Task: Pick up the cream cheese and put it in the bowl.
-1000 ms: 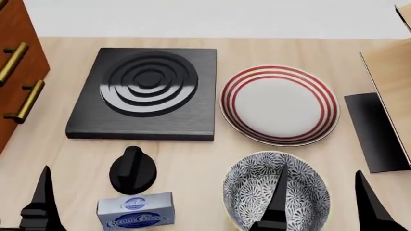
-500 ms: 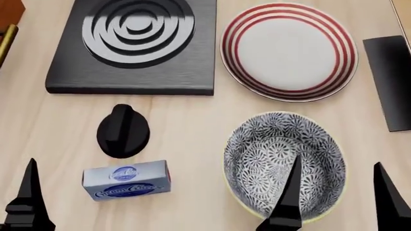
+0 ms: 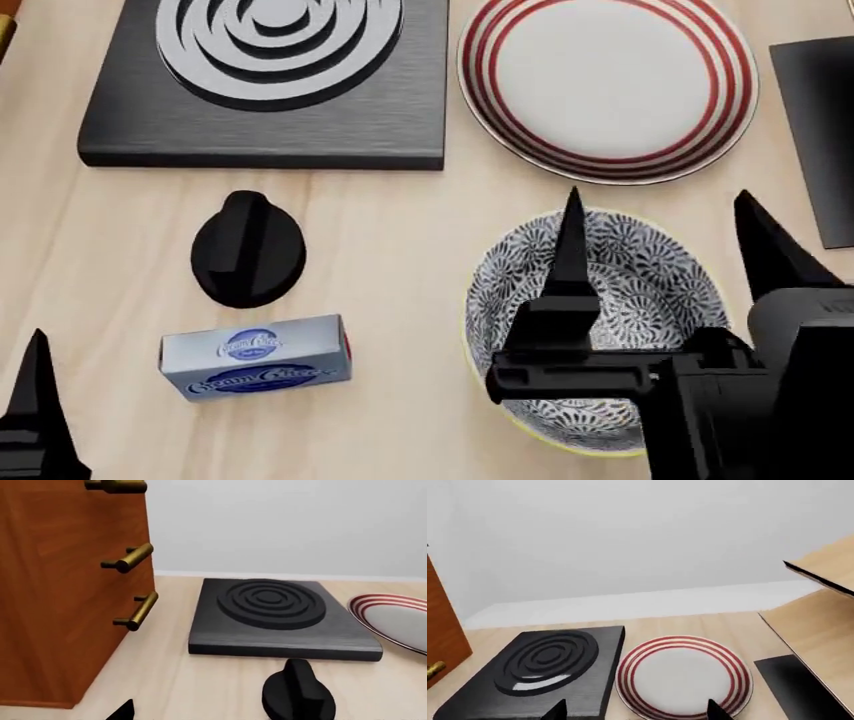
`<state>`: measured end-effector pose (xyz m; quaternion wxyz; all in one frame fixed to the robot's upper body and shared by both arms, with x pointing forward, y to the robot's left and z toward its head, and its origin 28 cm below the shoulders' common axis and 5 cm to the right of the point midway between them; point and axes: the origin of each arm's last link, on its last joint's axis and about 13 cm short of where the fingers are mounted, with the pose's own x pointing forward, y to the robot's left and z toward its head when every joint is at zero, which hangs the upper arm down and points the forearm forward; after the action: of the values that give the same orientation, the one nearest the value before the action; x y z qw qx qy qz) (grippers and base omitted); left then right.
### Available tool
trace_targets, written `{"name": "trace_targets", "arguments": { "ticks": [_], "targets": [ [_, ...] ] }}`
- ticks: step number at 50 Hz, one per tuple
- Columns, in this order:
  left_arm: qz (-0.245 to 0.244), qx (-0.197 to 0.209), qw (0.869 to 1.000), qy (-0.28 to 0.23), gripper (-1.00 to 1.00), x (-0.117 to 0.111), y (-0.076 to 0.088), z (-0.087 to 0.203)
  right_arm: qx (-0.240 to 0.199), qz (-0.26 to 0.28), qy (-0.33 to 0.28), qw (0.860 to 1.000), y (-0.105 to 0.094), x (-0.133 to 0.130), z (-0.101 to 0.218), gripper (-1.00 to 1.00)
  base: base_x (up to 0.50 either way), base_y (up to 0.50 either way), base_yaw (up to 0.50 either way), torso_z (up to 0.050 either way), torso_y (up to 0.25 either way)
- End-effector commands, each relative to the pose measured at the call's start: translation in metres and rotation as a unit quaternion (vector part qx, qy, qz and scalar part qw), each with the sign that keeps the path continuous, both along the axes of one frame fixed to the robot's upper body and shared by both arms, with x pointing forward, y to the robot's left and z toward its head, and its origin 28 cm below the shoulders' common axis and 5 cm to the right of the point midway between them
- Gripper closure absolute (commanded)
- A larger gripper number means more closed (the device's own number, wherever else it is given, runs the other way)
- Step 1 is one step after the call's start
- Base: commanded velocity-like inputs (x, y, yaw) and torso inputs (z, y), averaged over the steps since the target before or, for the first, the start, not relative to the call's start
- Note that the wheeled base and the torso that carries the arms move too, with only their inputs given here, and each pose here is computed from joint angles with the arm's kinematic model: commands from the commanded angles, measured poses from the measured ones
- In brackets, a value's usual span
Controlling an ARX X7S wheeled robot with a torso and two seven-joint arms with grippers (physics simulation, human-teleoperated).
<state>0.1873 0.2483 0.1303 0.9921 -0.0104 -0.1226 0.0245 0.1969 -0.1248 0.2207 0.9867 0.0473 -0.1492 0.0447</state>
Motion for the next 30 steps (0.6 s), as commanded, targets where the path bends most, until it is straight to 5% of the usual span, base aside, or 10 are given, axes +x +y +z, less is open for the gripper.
{"name": "trace_targets", "arguments": {
  "ticks": [1, 5, 10, 11, 18, 20, 22, 27, 28, 30],
  "targets": [
    [0.006, 0.0, 1.0, 0.005, -1.0, -0.003, 0.003, -0.001, -0.094, 0.11, 0.07, 0.987, 0.005, 0.002, 0.068, -1.0, 0.0, 0.0, 0.0, 0.0, 0.0],
    [0.007, 0.002, 1.0, 0.0, -1.0, -0.005, 0.004, 0.001, -0.158, 0.168, 0.139, 0.963, 0.018, 0.021, 0.089, -1.0, 0.0, 0.0, 0.0, 0.0, 0.0],
    [0.017, 0.004, 1.0, 0.0, -1.0, -0.004, 0.004, 0.001, -0.179, 0.16, 0.148, 0.959, 0.026, 0.049, 0.113, -1.0, 0.0, 0.0, 0.0, 0.0, 0.0],
    [0.009, 0.001, 1.0, 0.008, -1.0, -0.004, 0.004, 0.0, -0.219, 0.169, 0.174, 0.945, 0.029, 0.053, 0.115, -1.0, 0.0, 0.0, 0.0, 0.0, 0.0],
    [0.031, 0.017, 0.999, 0.009, -1.0, -0.004, 0.004, -0.002, -0.233, 0.182, 0.167, 0.941, 0.035, 0.069, 0.136, -1.0, 0.0, 0.0, 0.0, 0.0, 0.0],
    [0.035, 0.016, 0.999, 0.01, -1.0, -0.005, 0.006, -0.002, -0.291, 0.251, 0.173, 0.907, 0.042, 0.07, 0.143, -1.0, 0.0, 0.0, 0.0, 0.0, 0.0],
    [0.034, 0.009, 0.999, 0.014, -1.0, -0.005, 0.007, -0.002, -0.3, 0.329, 0.139, 0.884, 0.042, 0.064, 0.146, -1.0, 0.0, 0.0, 0.0, 0.0, 0.0],
    [0.04, 0.014, 0.999, 0.011, -1.0, -0.004, 0.008, -0.003, -0.331, 0.326, 0.156, 0.872, 0.05, 0.072, 0.155, -1.0, 0.0, 0.0, 0.0, 0.0, 0.0],
    [0.043, 0.015, 0.999, 0.01, -1.0, -0.004, 0.008, -0.003, -0.359, 0.327, 0.178, 0.856, 0.055, 0.074, 0.153, -1.0, 0.0, 0.0, 0.0, 0.0, 0.0],
    [0.042, 0.013, 0.999, 0.012, -1.0, -0.002, 0.009, -0.005, -0.376, 0.335, 0.151, 0.85, 0.058, 0.074, 0.15, -1.0, 0.0, 0.0, 0.0, 0.0, 0.0]
  ]
}}
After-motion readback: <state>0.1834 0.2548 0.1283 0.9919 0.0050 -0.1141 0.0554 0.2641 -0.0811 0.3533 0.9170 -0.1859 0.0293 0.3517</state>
